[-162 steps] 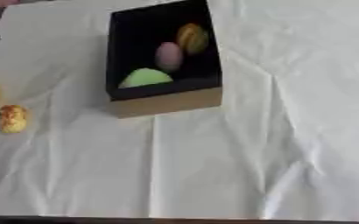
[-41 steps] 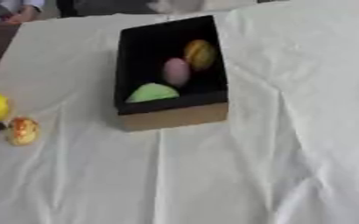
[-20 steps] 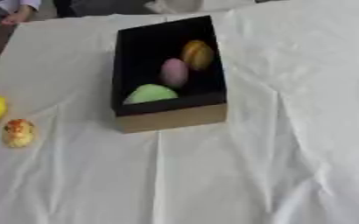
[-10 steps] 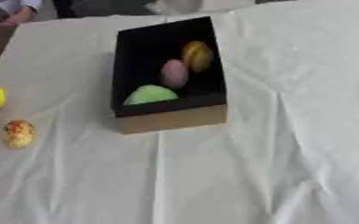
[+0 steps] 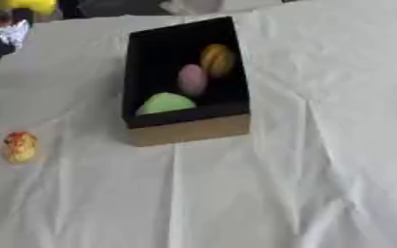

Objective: Pick up objects on the table and place them in the box.

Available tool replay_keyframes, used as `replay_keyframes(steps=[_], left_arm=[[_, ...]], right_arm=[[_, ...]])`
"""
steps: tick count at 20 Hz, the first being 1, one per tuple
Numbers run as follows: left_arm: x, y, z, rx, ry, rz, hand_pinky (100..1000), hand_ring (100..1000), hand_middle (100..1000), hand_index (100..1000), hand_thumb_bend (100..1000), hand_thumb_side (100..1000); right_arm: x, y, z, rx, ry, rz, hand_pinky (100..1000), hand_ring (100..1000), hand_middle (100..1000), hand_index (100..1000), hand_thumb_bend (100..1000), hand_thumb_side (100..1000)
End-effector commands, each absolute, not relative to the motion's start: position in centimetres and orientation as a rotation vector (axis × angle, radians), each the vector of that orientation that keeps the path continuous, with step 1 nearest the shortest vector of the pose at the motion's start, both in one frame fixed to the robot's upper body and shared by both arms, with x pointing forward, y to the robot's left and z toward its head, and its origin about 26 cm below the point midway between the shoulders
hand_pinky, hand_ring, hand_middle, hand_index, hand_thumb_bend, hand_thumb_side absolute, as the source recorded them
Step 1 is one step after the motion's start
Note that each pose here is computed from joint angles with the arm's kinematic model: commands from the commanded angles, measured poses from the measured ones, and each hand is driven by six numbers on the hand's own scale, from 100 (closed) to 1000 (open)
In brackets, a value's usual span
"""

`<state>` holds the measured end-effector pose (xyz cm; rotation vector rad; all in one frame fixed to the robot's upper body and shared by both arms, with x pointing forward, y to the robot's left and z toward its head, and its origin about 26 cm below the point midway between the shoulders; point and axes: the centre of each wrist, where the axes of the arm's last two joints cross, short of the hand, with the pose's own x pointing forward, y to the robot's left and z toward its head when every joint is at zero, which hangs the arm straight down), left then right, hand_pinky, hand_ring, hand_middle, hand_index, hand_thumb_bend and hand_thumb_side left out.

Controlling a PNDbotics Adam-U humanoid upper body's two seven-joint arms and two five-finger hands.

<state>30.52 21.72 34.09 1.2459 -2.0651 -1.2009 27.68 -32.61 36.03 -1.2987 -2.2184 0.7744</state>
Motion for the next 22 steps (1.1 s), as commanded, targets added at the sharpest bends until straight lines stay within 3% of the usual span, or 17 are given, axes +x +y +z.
replay_keyframes(steps=[1, 5, 10, 15, 22], left_arm=[[29.6, 18.1, 34.6, 1.1, -2.191, -1.304, 504, 575, 620, 747, 100, 100], [28.9, 13.5, 34.5, 0.901, -2.263, -1.412, 509, 576, 624, 752, 100, 100], [30.0, 9.5, 33.5, 0.886, -2.224, -1.495, 516, 583, 628, 754, 100, 100], [30.9, 8.5, 32.6, 0.916, -2.202, -1.501, 515, 582, 627, 755, 100, 100], [33.6, 5.8, 28.2, 0.851, -2.027, -1.537, 529, 595, 641, 767, 106, 100]], right_arm=[[27.2, -32.5, 37.0, -1.316, -2.242, 0.784, 844, 841, 755, 861, 100, 580], [27.2, -32.4, 37.0, -1.31, -2.243, 0.784, 844, 842, 755, 860, 100, 579], [27.2, -32.4, 37.1, -1.307, -2.248, 0.787, 844, 841, 755, 860, 100, 580], [27.2, -32.4, 37.0, -1.306, -2.249, 0.784, 844, 840, 754, 859, 100, 586], [27.3, -32.4, 36.8, -1.302, -2.245, 0.775, 844, 840, 753, 859, 100, 591]])
